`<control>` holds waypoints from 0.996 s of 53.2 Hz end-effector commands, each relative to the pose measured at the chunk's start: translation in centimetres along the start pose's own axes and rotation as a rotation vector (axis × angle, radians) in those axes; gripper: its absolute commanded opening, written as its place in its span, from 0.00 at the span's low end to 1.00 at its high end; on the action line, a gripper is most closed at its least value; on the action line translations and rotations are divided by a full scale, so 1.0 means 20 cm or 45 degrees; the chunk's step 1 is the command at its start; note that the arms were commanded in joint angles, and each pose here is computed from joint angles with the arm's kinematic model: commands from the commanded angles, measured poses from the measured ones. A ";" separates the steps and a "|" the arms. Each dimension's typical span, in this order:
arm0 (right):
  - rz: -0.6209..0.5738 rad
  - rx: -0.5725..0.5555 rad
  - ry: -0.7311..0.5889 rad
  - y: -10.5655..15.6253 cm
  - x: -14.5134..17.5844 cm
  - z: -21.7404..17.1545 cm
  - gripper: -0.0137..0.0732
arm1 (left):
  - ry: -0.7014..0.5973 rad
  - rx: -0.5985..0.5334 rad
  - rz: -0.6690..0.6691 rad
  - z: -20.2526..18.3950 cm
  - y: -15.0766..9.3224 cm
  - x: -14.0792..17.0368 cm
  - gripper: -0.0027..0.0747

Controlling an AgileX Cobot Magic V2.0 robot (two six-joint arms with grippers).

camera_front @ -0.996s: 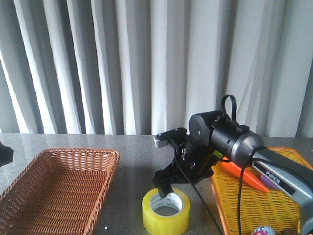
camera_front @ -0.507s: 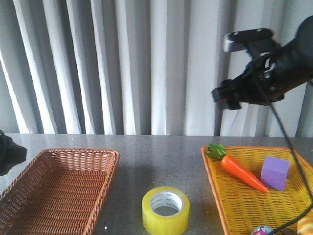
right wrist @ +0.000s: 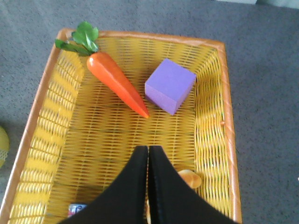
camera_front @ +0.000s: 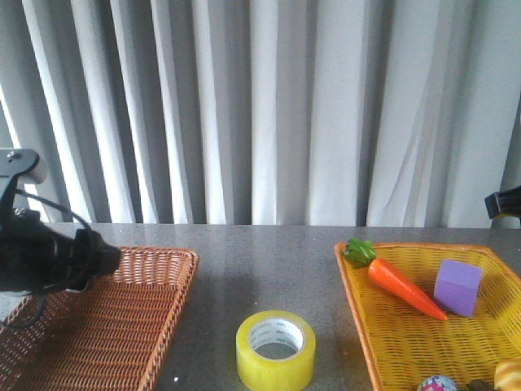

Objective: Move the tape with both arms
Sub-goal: 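Move the left gripper over the tape roll and lower onto its rim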

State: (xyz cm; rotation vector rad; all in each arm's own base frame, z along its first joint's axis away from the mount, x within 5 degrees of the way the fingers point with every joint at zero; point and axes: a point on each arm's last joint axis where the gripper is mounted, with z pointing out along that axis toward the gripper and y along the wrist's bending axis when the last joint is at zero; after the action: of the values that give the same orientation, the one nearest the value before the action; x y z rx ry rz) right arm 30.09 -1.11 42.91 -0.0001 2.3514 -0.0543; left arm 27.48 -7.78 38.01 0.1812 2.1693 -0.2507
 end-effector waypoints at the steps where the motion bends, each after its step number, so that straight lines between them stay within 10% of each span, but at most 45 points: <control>1: 0.008 0.012 -0.122 -0.01 -0.01 -0.10 0.15 | -0.248 0.083 0.034 -0.08 -0.09 -0.19 0.69; 22: 0.013 0.002 -0.093 -0.01 0.01 -0.09 0.15 | -0.008 0.236 0.259 0.29 -0.45 -0.48 0.69; 53: 0.012 0.002 -0.093 -0.01 0.01 -0.09 0.15 | 0.468 0.210 0.228 0.98 -0.57 -0.16 0.69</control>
State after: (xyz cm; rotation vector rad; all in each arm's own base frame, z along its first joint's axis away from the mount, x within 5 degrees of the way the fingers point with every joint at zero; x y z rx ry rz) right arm 29.55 -1.00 42.06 0.0032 2.3845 -0.0376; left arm 42.63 -23.65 27.84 0.5876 2.5620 -0.2575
